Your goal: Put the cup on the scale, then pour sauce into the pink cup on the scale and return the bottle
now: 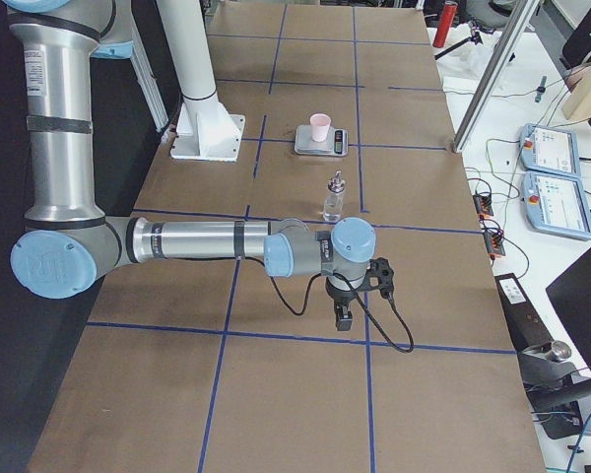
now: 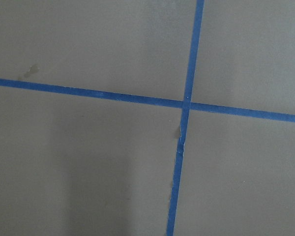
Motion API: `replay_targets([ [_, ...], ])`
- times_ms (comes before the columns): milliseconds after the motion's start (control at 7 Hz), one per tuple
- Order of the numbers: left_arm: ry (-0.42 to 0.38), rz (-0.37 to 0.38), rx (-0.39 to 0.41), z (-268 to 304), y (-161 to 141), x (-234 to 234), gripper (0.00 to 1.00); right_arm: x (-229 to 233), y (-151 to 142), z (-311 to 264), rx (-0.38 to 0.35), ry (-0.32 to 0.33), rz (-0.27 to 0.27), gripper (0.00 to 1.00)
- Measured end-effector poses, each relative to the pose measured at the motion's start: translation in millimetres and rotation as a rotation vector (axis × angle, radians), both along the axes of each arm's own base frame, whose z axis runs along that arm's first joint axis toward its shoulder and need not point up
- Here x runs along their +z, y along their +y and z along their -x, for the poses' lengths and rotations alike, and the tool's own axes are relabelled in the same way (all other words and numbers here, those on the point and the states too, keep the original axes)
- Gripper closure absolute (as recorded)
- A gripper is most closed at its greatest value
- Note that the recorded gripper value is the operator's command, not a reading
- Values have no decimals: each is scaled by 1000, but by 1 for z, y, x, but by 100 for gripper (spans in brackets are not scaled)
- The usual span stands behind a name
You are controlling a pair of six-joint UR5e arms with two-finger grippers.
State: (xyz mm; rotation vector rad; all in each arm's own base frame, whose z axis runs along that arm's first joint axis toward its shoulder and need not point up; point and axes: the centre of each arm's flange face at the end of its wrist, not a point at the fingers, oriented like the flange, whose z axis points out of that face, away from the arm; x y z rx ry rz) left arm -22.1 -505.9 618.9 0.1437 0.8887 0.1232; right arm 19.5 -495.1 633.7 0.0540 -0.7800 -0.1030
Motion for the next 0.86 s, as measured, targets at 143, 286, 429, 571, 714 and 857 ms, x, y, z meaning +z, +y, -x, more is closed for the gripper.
replay_targets([
  [143, 2, -2, 0, -1, -7, -6, 0, 3, 0, 0, 1, 1, 6, 0],
  [286, 3, 5, -1, -1, -17, -12, 0, 9, 1, 0, 0, 5, 17, 0],
  [429, 4, 24, 0, -2, -24, -10, 0, 18, 2, 2, -1, 5, 33, 0],
  [571, 3, 32, 0, -2, -29, -8, 0, 22, 2, 3, -2, 2, 38, 0],
  [714, -1, 38, 0, -2, -30, -5, 0, 22, 1, 4, -6, 0, 33, 0],
  [857, -5, 45, 0, -2, -28, -1, 0, 20, 0, 7, -11, -2, 27, 0],
])
